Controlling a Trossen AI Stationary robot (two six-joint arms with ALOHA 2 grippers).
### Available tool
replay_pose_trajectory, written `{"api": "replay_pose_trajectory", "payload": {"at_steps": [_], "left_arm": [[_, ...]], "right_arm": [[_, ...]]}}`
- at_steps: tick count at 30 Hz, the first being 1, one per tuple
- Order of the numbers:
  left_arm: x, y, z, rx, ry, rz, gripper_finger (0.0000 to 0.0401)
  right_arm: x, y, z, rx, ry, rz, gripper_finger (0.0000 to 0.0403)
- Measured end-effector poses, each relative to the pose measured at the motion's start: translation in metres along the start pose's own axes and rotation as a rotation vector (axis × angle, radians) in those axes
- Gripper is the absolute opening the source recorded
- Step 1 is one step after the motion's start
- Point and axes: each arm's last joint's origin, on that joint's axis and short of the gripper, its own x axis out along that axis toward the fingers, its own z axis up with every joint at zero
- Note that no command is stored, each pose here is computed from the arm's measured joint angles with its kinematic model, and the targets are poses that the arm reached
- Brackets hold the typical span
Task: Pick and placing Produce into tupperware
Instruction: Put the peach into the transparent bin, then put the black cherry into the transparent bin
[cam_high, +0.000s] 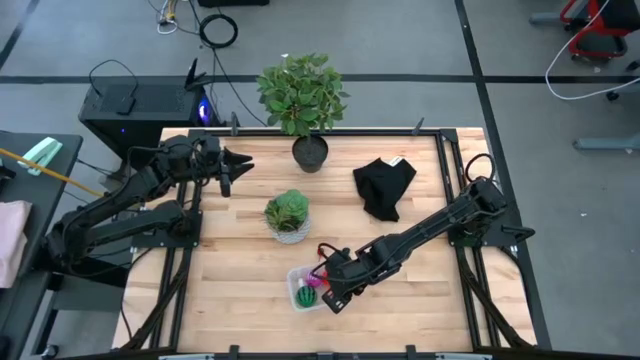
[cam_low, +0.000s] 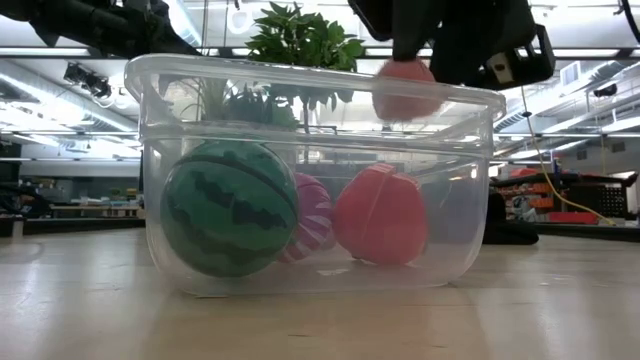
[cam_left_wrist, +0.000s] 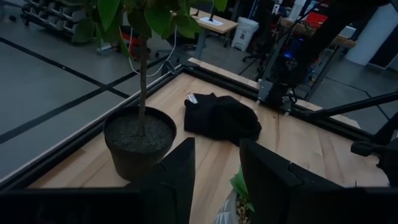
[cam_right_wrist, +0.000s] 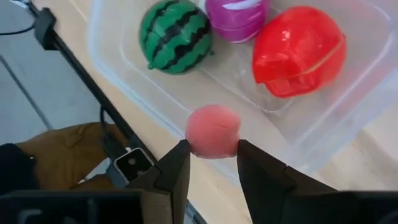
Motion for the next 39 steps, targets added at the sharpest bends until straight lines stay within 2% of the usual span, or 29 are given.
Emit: {"api": "replay_pose_trajectory", "payload": {"at_steps": [6, 18, 23, 28, 33, 39], "left_arm": [[0.0, 0.0, 0.0, 0.002, -0.001, 0.0, 0.0131], [0.0, 0.0, 0.0, 0.002, -0.001, -0.001, 0.0132], [0.0, 0.0, 0.0, 0.002, -0.001, -0.001, 0.0129], [0.0, 0.0, 0.0, 0.002, 0.0, -0.001, 0.0133], [0.0, 0.0, 0.0, 0.002, -0.001, -0.001, 0.013], [0.0, 0.0, 0.0, 0.001, 0.0, 0.0, 0.0127]], "right_arm": [[-0.001, 0.001, 0.002, 0.005, -0.01, 0.013, 0.0146], [-0.003, 0.002, 0.004, 0.026, -0.012, 0.014, 0.0202], [-0.026, 0.004, 0.015, 0.055, -0.127, 0.005, 0.0203], [-0.049, -0.014, 0.035, 0.177, -0.231, -0.11, 0.02], [-0.057, -0.04, 0.052, 0.257, -0.193, -0.278, 0.02], [-0.047, -0.062, 0.077, 0.309, -0.12, -0.271, 0.02]]}}
